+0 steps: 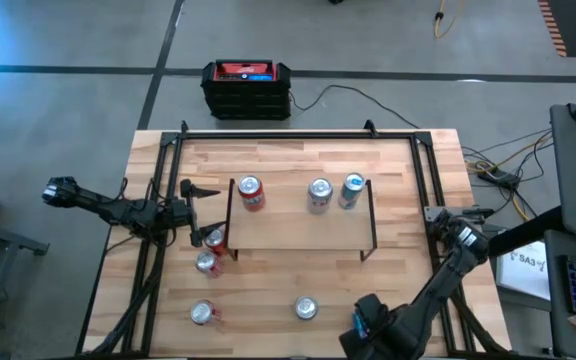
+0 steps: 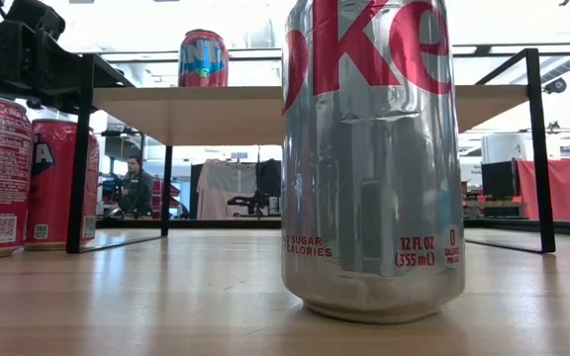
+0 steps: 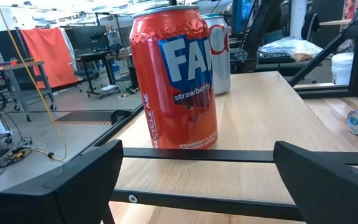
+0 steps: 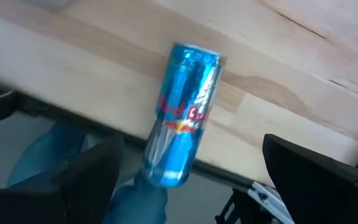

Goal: Place canned beverage on shelf
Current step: Put the blue soda can on the shelf aligned with the other blue soda can

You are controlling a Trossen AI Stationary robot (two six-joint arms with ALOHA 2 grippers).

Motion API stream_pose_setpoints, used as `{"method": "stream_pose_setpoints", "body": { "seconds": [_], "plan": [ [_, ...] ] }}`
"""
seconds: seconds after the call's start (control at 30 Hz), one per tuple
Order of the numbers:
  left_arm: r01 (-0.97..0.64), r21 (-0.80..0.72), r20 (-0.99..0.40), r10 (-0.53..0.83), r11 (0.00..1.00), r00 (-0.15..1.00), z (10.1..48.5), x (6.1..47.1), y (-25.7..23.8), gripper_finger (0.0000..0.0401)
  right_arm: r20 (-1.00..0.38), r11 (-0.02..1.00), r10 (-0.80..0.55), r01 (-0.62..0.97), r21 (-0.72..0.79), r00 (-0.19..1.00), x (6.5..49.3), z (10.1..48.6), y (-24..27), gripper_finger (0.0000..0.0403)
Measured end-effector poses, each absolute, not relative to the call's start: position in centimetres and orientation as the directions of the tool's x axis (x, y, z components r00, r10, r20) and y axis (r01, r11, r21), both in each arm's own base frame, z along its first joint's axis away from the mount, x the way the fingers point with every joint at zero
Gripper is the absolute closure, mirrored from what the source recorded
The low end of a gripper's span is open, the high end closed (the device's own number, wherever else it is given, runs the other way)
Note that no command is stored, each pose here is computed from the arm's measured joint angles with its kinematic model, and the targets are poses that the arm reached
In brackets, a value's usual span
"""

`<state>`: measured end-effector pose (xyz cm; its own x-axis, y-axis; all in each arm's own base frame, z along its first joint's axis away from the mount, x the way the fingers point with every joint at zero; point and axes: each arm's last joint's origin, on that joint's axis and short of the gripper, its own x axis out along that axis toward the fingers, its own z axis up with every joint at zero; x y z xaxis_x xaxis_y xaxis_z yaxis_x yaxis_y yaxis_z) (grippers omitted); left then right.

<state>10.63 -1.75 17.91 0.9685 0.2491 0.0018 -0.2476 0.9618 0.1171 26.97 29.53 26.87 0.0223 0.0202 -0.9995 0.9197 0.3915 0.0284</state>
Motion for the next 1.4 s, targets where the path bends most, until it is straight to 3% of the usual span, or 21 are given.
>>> {"method": "stream_pose_setpoints", "body": {
  "seconds": [0.33,0.9,1.1,1.27,1.4],
  "plan": [
    [-0.248,0.117,0.002,0.249,0.962,0.968,17.9,10.6,-1.7,0.0001,-1.0,0.425,0.017,0.905,0.024,0.019,28.1,23.1,29.4,0.0034],
    [-0.248,0.117,0.002,0.249,0.962,0.968,17.9,10.6,-1.7,0.0001,-0.999,0.322,0.018,0.946,-0.023,-0.03,28.9,18.2,27.3,0.0035],
    [-0.248,0.117,0.002,0.249,0.962,0.968,17.9,10.6,-1.7,0.0001,-0.999,0.21,0.003,0.976,-0.05,-0.052,28.7,17.1,26.7,0.0035],
    [-0.248,0.117,0.002,0.249,0.962,0.968,17.9,10.6,-1.7,0.0001,-0.999,0.193,0.002,0.98,-0.047,-0.048,28.7,16.9,26.7,0.0035],
    [-0.248,0.117,0.002,0.249,0.962,0.968,17.9,10.6,-1.7,0.0001,-0.999,0.174,0.029,0.985,-0.013,-0.019,29.0,16.9,26.9,0.006]
  ]
}}
